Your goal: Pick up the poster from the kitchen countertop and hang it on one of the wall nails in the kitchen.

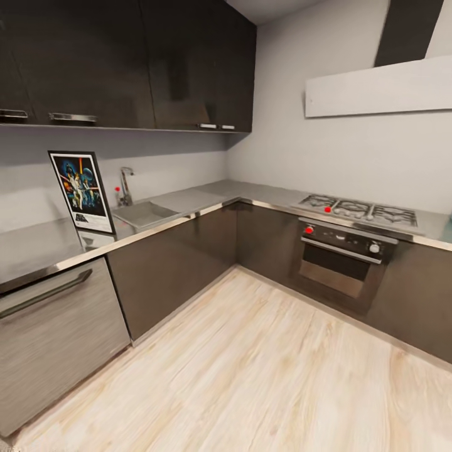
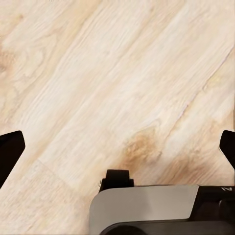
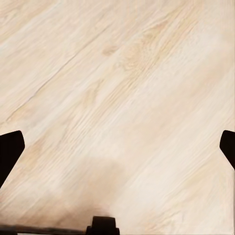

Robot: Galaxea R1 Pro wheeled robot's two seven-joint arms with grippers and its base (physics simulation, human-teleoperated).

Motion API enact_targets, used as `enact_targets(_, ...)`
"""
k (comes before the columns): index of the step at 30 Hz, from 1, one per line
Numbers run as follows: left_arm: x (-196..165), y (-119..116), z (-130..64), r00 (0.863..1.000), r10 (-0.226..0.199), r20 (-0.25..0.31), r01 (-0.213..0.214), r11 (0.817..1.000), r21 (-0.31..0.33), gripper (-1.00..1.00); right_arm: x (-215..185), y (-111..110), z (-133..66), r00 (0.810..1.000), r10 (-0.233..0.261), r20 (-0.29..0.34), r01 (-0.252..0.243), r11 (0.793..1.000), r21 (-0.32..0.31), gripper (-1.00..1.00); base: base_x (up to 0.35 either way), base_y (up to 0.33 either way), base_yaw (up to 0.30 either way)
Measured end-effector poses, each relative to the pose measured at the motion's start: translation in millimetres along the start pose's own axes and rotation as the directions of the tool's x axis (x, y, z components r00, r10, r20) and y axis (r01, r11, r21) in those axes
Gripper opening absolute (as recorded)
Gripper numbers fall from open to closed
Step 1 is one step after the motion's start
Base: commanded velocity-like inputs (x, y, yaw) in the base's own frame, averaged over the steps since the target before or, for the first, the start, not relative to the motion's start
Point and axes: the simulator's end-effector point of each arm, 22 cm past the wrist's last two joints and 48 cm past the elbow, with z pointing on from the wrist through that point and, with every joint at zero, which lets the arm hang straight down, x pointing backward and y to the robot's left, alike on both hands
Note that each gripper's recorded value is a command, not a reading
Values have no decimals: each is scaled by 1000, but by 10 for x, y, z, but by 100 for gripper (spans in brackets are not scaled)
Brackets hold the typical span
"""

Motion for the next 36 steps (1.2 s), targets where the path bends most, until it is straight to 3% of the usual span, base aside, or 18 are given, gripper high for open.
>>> enact_targets(24,50,35,3,1000,-13,-13,12,1000,-8,100,47,7,3,1000,0,-10,0,1000,-2,100,253,-241,271)
enact_targets(32,57,38,3,1000,-13,-14,13,1000,-9,100,129,10,-8,1000,-5,-27,5,1000,-6,100,253,-241,65)
enact_targets(36,57,36,3,1000,-13,-14,12,1000,-9,100,183,60,-17,998,-43,-38,42,999,-24,100,253,-241,8)
